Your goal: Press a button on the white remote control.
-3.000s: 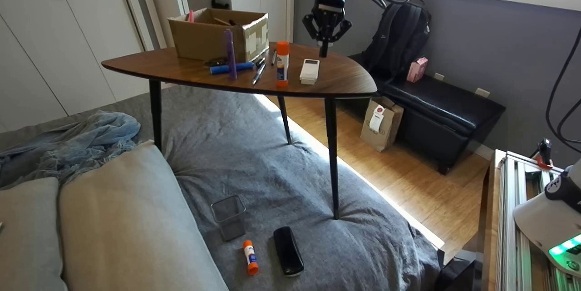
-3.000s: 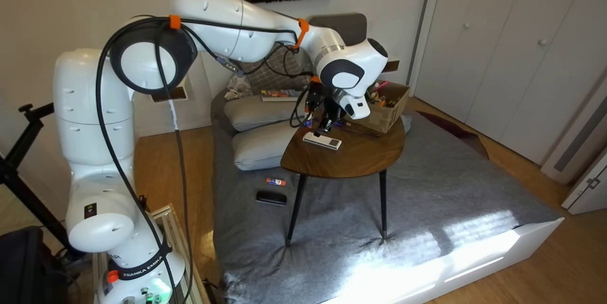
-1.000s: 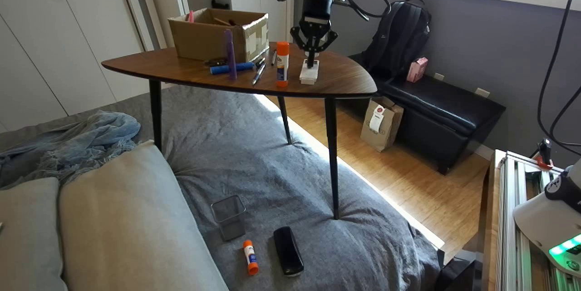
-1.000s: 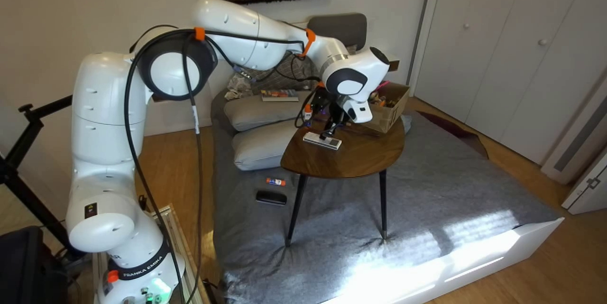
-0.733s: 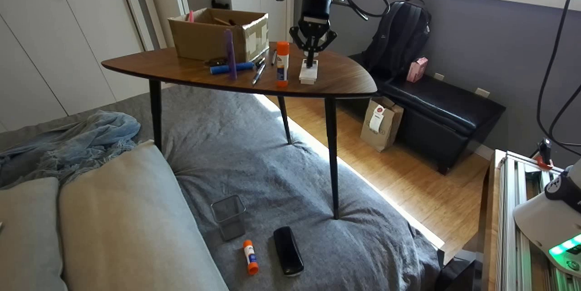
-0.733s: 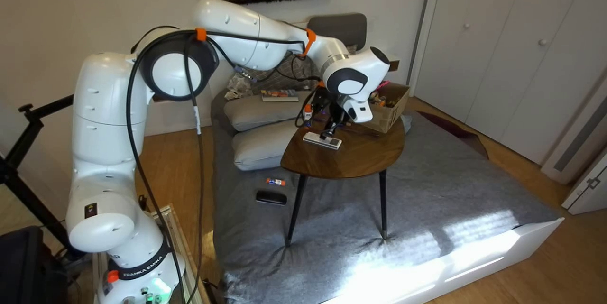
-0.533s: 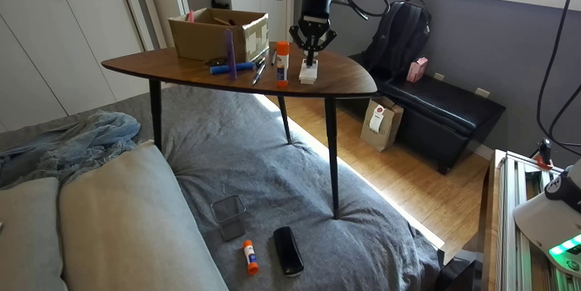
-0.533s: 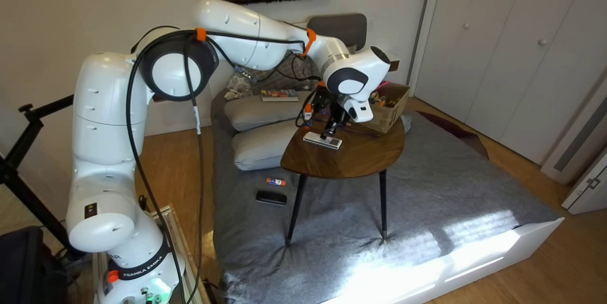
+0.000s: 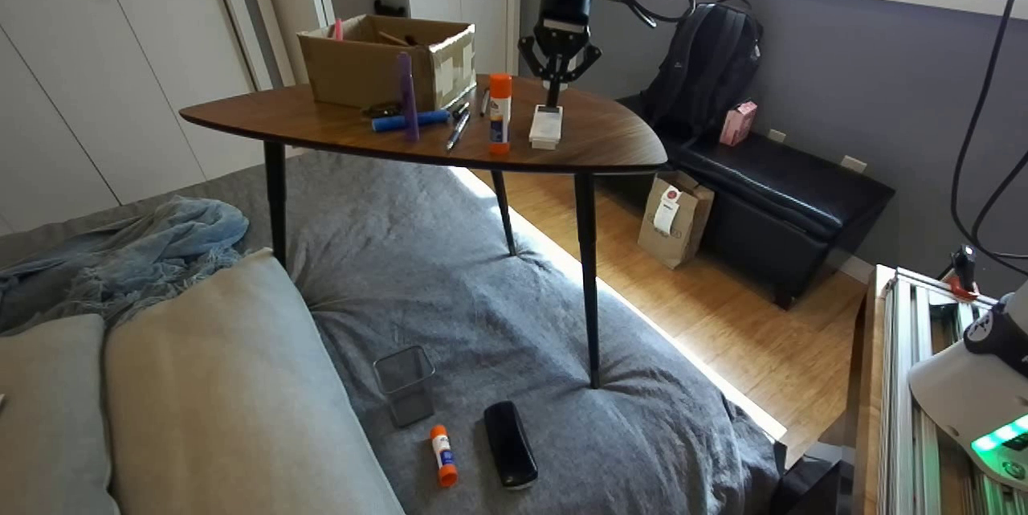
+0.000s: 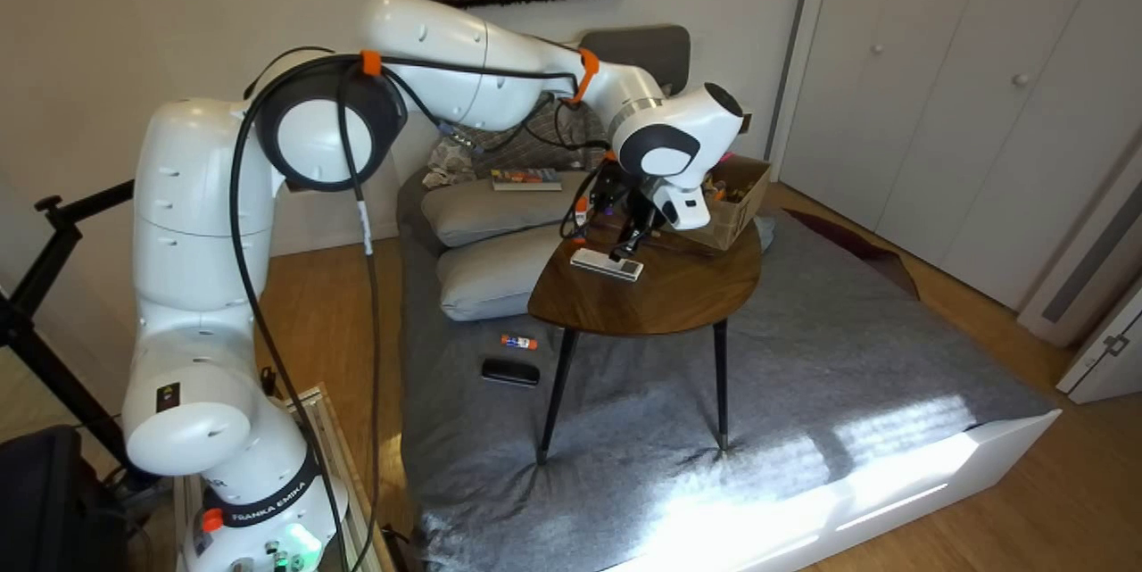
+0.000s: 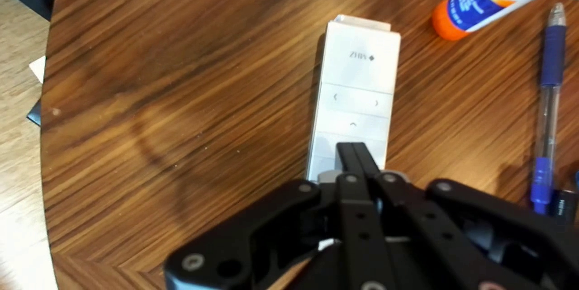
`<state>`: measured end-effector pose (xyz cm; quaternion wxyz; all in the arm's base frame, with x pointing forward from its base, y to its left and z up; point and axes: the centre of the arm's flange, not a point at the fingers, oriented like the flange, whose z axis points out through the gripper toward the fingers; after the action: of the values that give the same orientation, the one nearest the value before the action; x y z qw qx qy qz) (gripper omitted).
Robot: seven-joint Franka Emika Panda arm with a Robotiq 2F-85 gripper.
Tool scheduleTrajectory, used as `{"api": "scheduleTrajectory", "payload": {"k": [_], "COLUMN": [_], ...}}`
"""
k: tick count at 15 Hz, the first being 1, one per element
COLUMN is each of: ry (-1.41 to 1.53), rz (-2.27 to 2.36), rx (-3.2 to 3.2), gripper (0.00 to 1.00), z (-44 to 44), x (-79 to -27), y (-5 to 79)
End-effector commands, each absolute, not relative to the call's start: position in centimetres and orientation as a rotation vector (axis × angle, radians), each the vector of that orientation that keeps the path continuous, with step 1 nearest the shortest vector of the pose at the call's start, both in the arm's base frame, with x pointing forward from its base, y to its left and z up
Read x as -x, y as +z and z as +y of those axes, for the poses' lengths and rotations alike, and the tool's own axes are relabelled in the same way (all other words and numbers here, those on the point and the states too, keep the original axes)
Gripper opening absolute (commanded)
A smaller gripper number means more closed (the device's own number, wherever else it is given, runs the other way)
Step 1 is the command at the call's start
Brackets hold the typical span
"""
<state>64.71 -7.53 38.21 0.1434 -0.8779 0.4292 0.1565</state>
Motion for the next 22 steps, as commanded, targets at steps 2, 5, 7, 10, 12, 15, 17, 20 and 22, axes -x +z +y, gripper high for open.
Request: {"api": "scheduleTrajectory", "payload": {"k": [2, 5, 7, 10, 12, 15, 17, 20, 22], "ry": [0.453, 0.458, 0.463, 0.467, 0.472, 0.492, 0.512, 0.521, 0.495], "rz": [1.245, 1.245, 1.252, 1.257, 1.258, 1.26, 1.258, 1.255, 1.259], "rx": [2.491, 2.483, 2.485, 2.485, 2.485, 2.485, 2.487, 2.494, 2.494], "gripper": [0.0, 0.0, 0.0, 0.0, 0.0, 0.0, 0.0, 0.0, 0.0], "z": [-7.3, -7.2, -7.2, -7.3, -7.3, -7.3, -7.1, -6.8, -7.0], "x": [-65.0, -65.2, -65.3, -65.3, -65.4, -65.6, -65.7, -65.8, -65.5], "y": [38.7, 38.5, 38.2, 37.9, 37.6, 36.8, 36.1, 35.9, 36.8]}}
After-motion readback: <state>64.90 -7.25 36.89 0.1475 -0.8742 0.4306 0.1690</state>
